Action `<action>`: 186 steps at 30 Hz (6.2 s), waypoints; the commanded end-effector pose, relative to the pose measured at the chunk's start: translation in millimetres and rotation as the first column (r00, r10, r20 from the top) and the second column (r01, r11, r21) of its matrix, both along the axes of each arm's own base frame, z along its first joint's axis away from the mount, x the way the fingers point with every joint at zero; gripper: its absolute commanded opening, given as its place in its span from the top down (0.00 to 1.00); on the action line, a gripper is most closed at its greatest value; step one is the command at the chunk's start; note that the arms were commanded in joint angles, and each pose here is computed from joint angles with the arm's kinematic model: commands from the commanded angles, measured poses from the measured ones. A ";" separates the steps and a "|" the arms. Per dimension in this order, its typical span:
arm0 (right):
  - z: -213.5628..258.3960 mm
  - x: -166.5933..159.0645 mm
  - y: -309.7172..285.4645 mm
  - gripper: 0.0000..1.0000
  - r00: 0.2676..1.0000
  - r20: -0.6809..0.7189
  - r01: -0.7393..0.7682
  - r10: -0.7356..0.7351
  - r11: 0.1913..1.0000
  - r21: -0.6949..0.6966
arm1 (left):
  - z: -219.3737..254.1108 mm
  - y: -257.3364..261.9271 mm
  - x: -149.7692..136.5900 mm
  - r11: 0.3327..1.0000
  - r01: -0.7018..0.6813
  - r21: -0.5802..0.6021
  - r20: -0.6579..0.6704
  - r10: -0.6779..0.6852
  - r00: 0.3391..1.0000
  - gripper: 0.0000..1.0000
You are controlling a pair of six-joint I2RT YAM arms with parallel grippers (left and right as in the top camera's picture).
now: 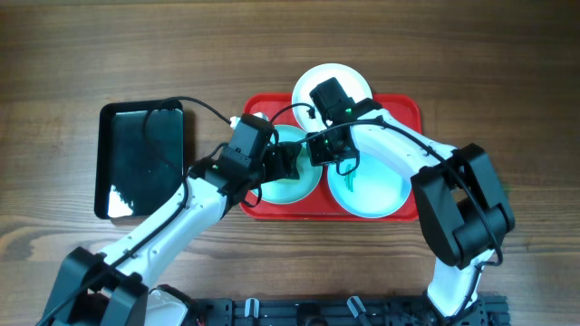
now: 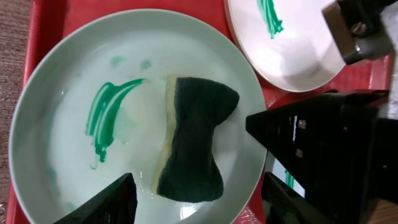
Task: Clean dirty plates on tray and stack at the side
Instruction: 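Hold the plate rim with the right gripper while the left scrubs it, then lift the scrubbed plate with the right gripper and place it right of the tray, then reach the right gripper to the top white plate and grip its rim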
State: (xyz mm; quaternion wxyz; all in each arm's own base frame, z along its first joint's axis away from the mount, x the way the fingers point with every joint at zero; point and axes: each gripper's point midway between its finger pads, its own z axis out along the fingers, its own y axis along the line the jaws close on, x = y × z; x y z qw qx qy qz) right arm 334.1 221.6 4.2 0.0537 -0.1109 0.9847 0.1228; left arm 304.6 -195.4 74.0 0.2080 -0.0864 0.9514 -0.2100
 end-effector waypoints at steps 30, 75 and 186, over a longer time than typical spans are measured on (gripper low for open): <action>-9.0 -23.7 5.9 0.96 0.991 -0.073 -0.108 0.110 0.994 0.027 | -22.3 39.9 25.7 0.945 -0.037 0.324 0.095 0.007 0.995 0.96; 220.8 -2.4 14.7 0.96 0.566 0.694 0.118 0.445 0.790 -0.602 | 47.5 272.7 2.4 0.723 -0.682 0.106 0.028 0.684 0.729 0.96; 2.3 96.5 -23.2 0.66 0.954 0.287 -0.061 0.084 0.994 -0.089 | 44.2 172.0 27.0 0.949 -0.315 0.029 0.039 0.314 0.949 0.96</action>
